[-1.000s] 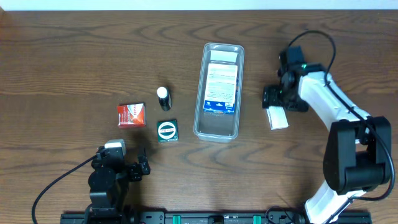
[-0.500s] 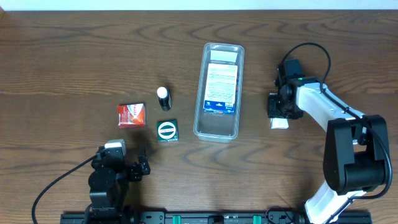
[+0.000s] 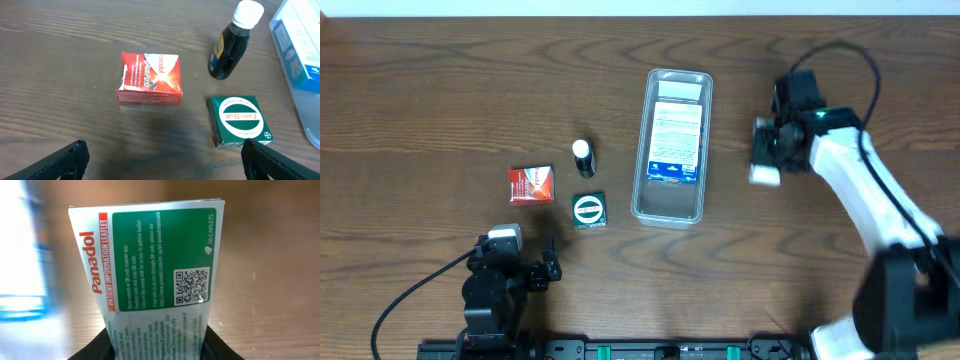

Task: Pack container
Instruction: 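Place the white Panadol box into the container with the right gripper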

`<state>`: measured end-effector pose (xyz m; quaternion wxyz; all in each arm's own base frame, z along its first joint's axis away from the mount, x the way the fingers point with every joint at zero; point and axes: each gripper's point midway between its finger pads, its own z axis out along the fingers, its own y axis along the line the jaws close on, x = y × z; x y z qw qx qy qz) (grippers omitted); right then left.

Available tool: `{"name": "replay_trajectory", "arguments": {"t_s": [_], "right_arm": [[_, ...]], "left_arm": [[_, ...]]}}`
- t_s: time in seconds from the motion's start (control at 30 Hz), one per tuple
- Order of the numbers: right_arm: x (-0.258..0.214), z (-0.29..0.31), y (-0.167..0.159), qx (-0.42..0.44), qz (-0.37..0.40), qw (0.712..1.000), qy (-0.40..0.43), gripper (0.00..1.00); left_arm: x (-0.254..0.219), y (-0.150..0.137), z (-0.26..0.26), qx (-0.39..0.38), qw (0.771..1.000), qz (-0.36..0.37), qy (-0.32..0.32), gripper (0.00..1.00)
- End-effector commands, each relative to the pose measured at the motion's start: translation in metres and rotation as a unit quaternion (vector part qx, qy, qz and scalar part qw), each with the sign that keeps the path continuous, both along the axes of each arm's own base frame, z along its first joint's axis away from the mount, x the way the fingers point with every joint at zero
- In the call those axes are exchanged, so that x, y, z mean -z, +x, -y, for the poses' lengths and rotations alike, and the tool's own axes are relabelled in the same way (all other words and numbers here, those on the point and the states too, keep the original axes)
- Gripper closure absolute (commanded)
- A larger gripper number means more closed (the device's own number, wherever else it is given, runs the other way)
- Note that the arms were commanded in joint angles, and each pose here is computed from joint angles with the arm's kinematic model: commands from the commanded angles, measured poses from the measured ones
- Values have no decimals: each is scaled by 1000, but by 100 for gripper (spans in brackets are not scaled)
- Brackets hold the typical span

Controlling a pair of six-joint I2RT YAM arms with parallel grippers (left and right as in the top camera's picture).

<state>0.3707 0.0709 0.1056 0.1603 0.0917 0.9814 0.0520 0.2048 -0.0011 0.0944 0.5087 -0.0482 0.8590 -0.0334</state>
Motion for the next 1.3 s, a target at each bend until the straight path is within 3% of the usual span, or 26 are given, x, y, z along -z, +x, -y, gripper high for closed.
{"name": "replay_trajectory", "arguments": {"t_s": [0.0,0.23,0.43,0.63,0.73,0.8,0.9,1.1,1.27], "right_arm": [[-65,-38,7,-18,87,995,43,64],[-83,-109,9,-58,141,985,78,63],[-38,-155,34,-53,139,984,93,60],[9,-162,62,-23,129,986,103,58],[14,-166,77,-45,154,982,103,47],[8,-171,84,-88,180,976,91,30],[-2,-175,85,-111,192,971,91,24],[-25,-170,75,-112,191,971,92,30],[-18,-172,52,-129,142,976,105,51]], "left_arm": [[3,0,-1,2,1000,-1,7,2],[3,0,-1,2,1000,-1,7,2],[3,0,-1,2,1000,-1,7,2],[3,0,-1,2,1000,-1,7,2],[3,0,-1,2,1000,-1,7,2],[3,0,-1,2,1000,-1,7,2],[3,0,-1,2,1000,-1,7,2],[3,0,-1,2,1000,-1,7,2],[3,0,-1,2,1000,-1,7,2]]}}
